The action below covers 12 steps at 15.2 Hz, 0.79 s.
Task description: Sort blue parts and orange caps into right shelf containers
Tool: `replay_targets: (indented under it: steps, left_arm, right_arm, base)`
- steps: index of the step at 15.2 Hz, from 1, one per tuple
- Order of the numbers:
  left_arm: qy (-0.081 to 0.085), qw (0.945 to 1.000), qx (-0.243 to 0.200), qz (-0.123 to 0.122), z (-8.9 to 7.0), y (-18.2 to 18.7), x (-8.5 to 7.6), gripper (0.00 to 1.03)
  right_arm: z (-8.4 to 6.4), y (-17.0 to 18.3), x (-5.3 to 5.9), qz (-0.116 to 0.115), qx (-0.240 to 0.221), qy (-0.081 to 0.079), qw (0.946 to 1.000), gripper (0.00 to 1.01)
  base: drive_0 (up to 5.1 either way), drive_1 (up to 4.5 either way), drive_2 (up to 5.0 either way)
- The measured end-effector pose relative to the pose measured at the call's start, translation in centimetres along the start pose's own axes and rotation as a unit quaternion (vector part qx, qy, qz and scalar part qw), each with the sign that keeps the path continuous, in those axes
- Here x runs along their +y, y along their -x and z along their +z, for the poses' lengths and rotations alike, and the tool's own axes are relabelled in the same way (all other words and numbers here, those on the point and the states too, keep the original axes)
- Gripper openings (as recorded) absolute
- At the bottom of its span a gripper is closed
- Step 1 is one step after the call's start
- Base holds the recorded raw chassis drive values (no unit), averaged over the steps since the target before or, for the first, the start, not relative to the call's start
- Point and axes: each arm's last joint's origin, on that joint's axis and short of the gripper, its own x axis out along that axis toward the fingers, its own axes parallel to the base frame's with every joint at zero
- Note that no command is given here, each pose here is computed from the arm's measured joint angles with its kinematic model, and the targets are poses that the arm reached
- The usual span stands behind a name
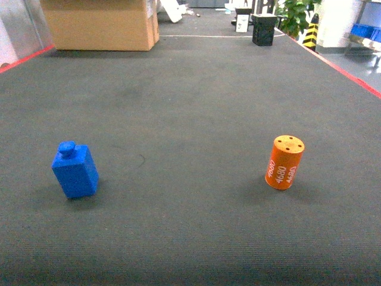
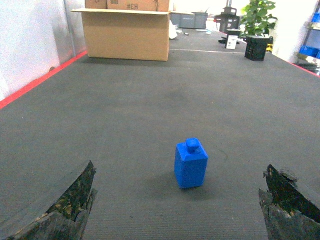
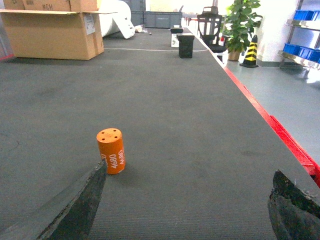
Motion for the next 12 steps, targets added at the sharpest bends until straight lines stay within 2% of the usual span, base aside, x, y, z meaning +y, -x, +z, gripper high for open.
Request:
replay_targets:
  steps: [12]
  left_arm:
    - [0.000,1.0000,0.000,0.000,0.00,0.00,0.00,0.98]
  right_arm:
    - [0.00,0.00,0.00,0.000,0.000,0.000,1.0000,0.98]
  base:
    - [0.0,0.00,0.0]
